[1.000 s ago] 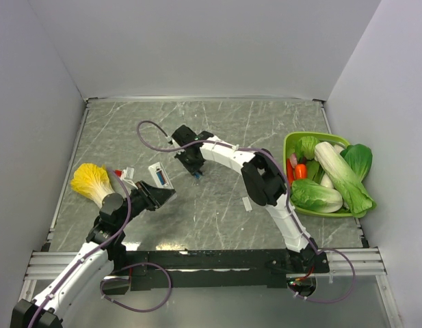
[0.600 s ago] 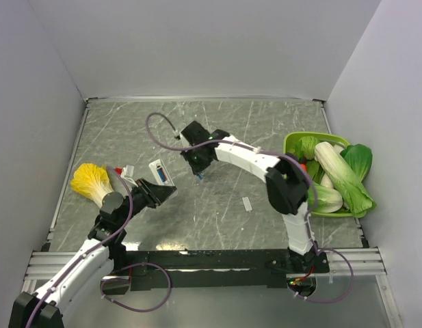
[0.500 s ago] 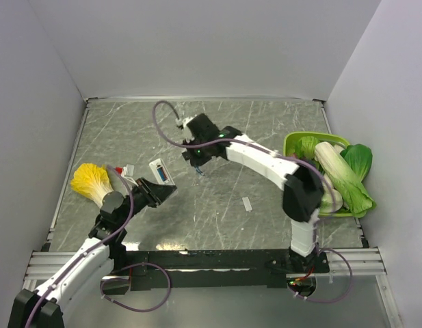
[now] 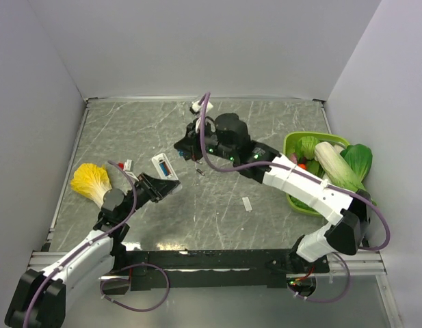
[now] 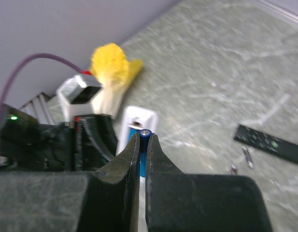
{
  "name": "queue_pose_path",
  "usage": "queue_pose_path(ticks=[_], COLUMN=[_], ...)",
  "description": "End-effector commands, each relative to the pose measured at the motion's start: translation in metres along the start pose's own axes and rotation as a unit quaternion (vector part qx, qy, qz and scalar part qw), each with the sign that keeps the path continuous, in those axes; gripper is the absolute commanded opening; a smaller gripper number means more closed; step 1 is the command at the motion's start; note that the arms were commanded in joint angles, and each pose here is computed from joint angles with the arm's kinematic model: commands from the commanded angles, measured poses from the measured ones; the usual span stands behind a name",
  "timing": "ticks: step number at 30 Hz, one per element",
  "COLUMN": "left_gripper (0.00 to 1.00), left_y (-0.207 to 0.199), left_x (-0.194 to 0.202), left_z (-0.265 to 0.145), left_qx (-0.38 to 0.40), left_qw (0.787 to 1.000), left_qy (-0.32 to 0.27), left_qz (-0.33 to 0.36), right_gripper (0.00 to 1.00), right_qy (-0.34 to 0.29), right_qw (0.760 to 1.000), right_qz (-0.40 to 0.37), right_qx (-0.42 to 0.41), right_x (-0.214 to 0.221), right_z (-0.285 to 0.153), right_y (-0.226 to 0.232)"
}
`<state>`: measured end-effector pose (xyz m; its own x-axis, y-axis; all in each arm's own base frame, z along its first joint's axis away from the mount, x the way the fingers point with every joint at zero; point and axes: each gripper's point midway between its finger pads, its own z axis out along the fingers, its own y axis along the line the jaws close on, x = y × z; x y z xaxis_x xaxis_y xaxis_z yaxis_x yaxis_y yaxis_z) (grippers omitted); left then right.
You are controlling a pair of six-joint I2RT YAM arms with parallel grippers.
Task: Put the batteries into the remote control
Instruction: Load the battery into the remote control.
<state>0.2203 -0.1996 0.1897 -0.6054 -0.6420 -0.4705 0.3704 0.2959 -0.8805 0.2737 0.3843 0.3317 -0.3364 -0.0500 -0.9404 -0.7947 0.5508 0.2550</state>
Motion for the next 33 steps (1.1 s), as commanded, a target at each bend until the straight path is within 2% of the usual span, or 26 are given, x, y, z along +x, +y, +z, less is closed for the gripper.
queue_pose_path(ticks=[1,14,22,33], left_gripper=[0.02,0.02,0.02,0.02], left_y=[-0.059,-0.08,-0.082,-0.085], left_x=[-0.025,-0.033,-0.035,-0.037], left_z=[0.004,-0.001,0.001,0.001], left_qx=[0.096,0.12,0.116,0.12], left_qw=[0.995,0.992,0.992,0.992], left_qy=[-0.028,-0.036,-0.036,-0.039], left_qz=[0.024,0.028,0.019,0.011], right_gripper=[0.0,0.0,0.0,0.0], right_qy=[-0.087,-0.103,-0.087,-0.091], right_qw=[0.996,0.994,0.995,0.994], right_qz=[-0.002,-0.018,-0.04,-0.063], right_qx=[-0.036,-0.032,-0.039,-0.002], right_x=[-0.032,-0.021,-0.009,0.009], right_z=[-0.003,0.016,0.031,0.043], right_y=[0.033,0.049,0.057,0.042])
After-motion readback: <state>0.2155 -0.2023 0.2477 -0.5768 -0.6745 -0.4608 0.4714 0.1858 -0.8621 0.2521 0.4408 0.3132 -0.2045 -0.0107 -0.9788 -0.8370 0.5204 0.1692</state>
